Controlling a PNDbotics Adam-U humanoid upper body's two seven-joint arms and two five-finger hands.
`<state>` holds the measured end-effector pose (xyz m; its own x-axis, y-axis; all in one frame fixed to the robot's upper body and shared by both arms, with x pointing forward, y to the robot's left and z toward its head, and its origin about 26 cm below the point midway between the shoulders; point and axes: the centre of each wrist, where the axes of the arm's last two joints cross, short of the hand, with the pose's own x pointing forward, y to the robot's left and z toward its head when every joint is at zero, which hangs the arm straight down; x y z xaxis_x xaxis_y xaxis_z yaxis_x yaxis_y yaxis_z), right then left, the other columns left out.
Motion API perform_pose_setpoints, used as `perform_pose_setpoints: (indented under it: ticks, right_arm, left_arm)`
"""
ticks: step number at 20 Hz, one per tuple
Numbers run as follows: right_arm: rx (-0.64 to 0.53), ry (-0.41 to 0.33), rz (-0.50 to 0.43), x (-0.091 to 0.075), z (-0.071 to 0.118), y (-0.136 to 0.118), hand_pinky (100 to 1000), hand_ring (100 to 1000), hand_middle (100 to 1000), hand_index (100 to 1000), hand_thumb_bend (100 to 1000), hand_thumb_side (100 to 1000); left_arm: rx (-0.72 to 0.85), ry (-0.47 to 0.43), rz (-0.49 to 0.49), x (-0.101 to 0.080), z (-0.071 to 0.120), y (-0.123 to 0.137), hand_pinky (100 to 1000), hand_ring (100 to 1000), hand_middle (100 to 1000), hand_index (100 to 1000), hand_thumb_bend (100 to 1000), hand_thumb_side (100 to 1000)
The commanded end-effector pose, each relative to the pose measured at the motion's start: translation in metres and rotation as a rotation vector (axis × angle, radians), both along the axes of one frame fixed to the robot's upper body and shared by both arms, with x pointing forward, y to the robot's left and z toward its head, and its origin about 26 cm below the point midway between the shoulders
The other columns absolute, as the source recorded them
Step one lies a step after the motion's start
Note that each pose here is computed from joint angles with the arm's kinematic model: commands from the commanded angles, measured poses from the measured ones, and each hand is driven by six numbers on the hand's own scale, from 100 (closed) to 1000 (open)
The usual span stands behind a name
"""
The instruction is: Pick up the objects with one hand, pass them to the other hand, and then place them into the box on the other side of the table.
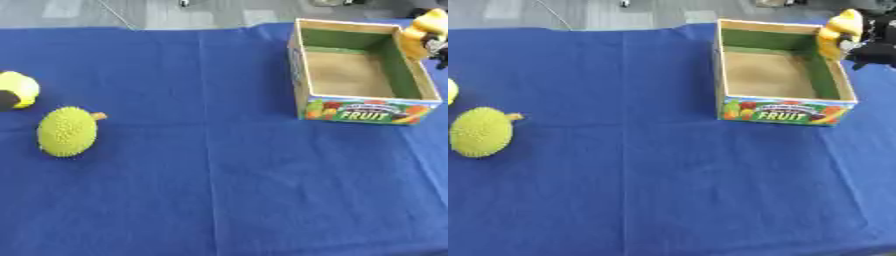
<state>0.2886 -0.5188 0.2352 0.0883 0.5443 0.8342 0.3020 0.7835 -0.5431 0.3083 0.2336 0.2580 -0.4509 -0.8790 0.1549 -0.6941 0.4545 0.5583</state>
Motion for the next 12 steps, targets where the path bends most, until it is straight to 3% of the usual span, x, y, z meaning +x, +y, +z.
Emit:
perform_pose_setpoints:
  ticks: [1,7,12]
  right_arm:
    - [-0.087,-0.033,0.03,-0.004,0.028,0.002,419,521,460,515,100,100]
    - [-0.161,-0.04,0.057,-0.006,0.028,0.012,421,519,456,512,100,100]
    - [-0.178,-0.089,0.015,-0.003,0.032,0.014,416,518,455,512,100,100]
  left_arm:
    - [0.021,-0.047,0.025,-0.004,0.011,0.007,770,679,575,702,950,372]
    - [0.021,-0.056,0.038,-0.004,0.011,0.009,771,680,577,704,950,372]
    - [0.02,-0.065,0.042,-0.004,0.012,0.009,772,682,578,705,952,371]
